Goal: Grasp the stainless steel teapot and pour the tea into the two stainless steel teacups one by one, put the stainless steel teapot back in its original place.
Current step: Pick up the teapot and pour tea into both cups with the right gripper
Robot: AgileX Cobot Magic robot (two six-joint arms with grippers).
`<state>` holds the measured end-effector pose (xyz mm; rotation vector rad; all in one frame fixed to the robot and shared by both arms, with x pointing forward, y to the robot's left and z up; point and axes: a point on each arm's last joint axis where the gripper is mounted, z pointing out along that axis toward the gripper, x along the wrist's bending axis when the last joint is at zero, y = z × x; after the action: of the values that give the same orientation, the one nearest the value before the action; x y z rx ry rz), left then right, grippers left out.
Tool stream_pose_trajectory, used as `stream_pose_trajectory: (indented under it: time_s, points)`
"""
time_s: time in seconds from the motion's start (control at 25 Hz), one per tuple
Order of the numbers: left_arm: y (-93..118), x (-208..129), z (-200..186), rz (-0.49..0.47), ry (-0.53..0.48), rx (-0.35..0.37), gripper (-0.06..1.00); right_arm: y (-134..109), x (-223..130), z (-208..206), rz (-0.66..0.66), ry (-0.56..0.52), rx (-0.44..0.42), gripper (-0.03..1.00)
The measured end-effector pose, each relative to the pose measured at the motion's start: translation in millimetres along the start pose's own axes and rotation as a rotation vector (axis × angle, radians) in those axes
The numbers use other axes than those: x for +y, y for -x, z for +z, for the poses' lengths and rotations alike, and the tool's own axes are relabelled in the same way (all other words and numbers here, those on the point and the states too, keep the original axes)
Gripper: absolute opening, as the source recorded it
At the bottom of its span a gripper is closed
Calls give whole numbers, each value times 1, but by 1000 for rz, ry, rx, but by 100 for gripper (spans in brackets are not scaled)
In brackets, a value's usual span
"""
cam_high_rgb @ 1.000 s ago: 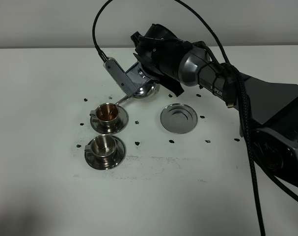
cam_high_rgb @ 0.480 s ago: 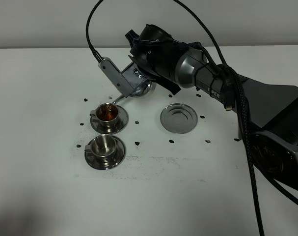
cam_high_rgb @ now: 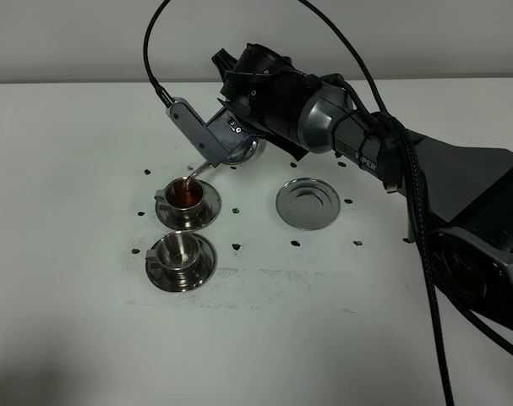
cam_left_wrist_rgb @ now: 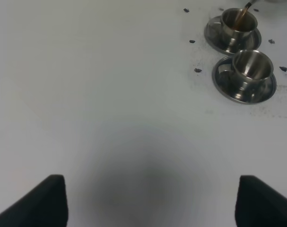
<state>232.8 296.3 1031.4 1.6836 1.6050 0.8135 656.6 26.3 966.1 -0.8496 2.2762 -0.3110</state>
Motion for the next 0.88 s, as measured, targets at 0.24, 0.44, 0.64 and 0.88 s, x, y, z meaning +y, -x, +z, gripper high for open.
stream_pose_trajectory:
  time_s: [0.24, 0.44, 0.64, 0.88]
  points:
    - [0, 0, 0, -1, 0, 0, 69, 1, 1, -1, -14, -9, -6, 17]
    - [0, 0, 0, -1, 0, 0, 69, 2, 4, -2, -22, -10, -10, 17]
    - [0, 0, 0, -1, 0, 0, 69, 2, 4, -3, -30, -15, -14, 17]
    - [0, 0, 0, -1, 0, 0, 69, 3, 6, -4, -41, -23, -19, 17]
